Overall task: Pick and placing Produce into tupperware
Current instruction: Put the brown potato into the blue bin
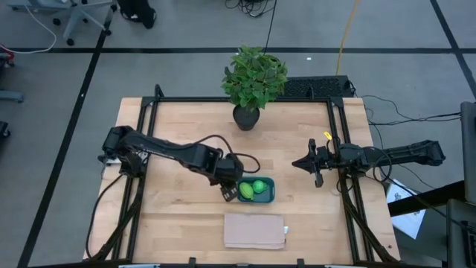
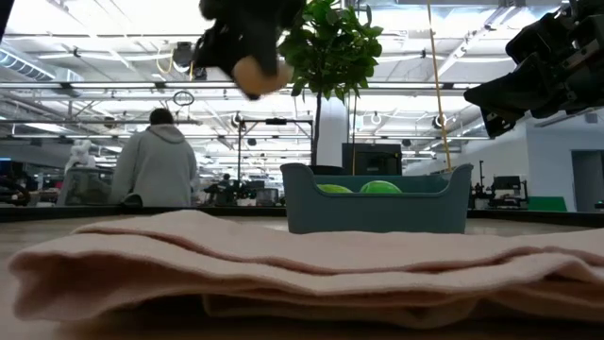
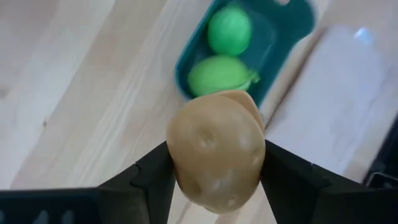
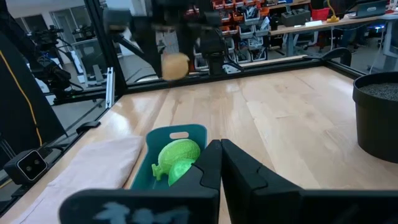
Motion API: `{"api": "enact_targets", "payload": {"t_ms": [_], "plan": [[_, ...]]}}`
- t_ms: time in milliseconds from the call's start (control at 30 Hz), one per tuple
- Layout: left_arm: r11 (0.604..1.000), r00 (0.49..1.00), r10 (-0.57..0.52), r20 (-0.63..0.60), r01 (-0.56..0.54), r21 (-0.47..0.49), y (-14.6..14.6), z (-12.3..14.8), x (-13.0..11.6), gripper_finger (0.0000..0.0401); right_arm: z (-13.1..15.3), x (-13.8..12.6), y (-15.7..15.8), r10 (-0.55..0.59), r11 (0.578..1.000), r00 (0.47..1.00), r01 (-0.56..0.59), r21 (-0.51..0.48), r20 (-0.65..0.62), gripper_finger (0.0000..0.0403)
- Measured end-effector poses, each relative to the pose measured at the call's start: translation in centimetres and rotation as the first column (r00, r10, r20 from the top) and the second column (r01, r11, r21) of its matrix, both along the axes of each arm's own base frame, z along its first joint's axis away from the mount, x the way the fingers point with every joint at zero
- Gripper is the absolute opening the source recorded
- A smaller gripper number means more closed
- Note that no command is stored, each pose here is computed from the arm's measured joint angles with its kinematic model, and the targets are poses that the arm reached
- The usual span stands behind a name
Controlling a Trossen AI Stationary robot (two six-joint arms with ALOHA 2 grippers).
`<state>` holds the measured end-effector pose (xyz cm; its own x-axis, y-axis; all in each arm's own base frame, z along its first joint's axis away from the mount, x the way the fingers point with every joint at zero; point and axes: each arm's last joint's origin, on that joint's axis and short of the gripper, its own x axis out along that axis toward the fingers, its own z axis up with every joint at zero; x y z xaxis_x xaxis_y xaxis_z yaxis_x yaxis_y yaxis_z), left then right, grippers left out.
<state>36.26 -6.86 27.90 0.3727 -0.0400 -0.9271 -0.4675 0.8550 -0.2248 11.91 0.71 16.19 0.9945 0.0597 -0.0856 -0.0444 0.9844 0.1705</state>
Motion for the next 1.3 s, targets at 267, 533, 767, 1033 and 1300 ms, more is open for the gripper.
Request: {"api": "enact_targets", "payload": {"t_ms": [267,533,767,1033,1300], "plan": [[0.999,0.999,-0.022,0.049,0.021,0.025,0.0,1.8,0.3,0.0209,0.0,0.0,0.0,0.000,1.000,1.000,0.000,0.000,0.000,0.0000],[0.999,0.998,-0.022,0.054,0.021,0.025,0.0,1.9,0.3,0.0209,0.0,0.0,0.0,0.000,1.000,1.000,0.000,0.000,0.000,0.0000],[1.000,0.995,0.001,0.104,-0.001,-0.002,0.3,2.0,0.9,0.0209,0.0,0.0,0.0,0.000,1.000,1.000,0.000,0.000,0.000,0.0000],[0.999,0.985,0.008,0.172,-0.002,-0.034,0.4,2.3,1.6,0.0209,0.0,0.0,0.0,0.000,1.000,1.000,0.000,0.000,-0.001,0.0000],[0.995,0.972,-0.023,0.234,0.044,-0.085,1.2,0.9,3.8,0.0209,0.0,0.0,0.0,0.000,1.000,1.000,0.000,0.000,-0.002,0.0000]]}}
